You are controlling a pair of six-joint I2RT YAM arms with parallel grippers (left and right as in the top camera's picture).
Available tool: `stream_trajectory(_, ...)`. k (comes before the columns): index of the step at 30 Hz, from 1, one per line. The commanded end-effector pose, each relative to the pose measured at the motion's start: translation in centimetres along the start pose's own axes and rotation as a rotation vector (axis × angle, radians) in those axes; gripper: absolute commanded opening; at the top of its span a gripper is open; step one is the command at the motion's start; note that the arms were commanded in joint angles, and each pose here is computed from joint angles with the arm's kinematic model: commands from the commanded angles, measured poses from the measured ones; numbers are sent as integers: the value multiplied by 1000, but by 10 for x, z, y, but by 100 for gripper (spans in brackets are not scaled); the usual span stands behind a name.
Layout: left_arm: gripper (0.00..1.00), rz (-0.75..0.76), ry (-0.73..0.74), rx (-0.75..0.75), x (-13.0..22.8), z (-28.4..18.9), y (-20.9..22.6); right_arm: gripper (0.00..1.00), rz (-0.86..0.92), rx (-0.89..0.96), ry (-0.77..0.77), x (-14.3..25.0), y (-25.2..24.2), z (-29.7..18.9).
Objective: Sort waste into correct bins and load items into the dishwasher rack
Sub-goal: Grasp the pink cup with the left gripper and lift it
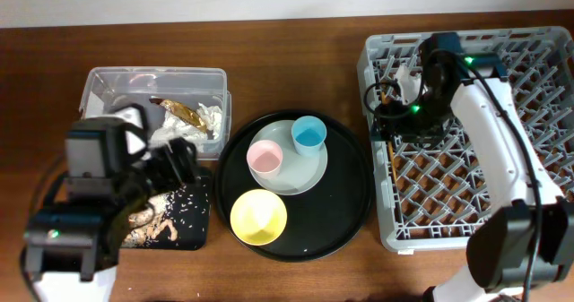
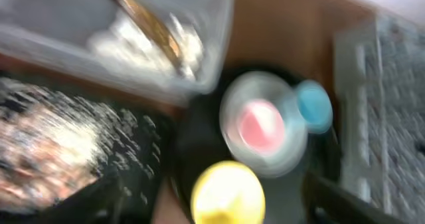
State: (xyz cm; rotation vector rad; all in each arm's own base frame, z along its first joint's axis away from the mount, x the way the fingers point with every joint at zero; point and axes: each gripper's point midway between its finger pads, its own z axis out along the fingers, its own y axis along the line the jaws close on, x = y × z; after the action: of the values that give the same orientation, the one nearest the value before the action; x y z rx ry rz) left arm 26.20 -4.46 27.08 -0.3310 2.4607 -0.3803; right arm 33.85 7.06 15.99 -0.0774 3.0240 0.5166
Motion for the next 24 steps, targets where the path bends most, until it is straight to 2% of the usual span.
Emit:
stream_trajectory(1, 53, 28, 231, 84, 57, 47, -14, 79, -29, -29, -88, -1, 15, -32)
stream_trajectory(2, 49, 37, 256, 84, 65, 58, -14, 79, -28, -29, -87, 1, 16, -33)
stream_trajectory(5, 48, 30, 316, 85, 88, 97, -17, 79, -20, -26, -65, 6, 15, -32)
stream_trajectory(13, 48, 104, 290, 157, 85, 173, -50, 79, -16, -26, -53, 9, 15, -32)
stream_trajectory(17, 47, 111, 318, 148, 93, 199, -51, 79, -16, -26, -52, 10, 15, -32)
stream_trajectory(22, 37, 108, 354, 94, 103, 215, -39, 79, -16, -18, -53, 9, 13, -32)
stream_trajectory(23, 34, 108, 361, 88, 104, 217, -38, 79, -16, -18, -52, 10, 13, -32)
stream_trajectory(24, 25, 107, 364, 86, 105, 218, -37, 79, -16, -18, -52, 10, 14, -32)
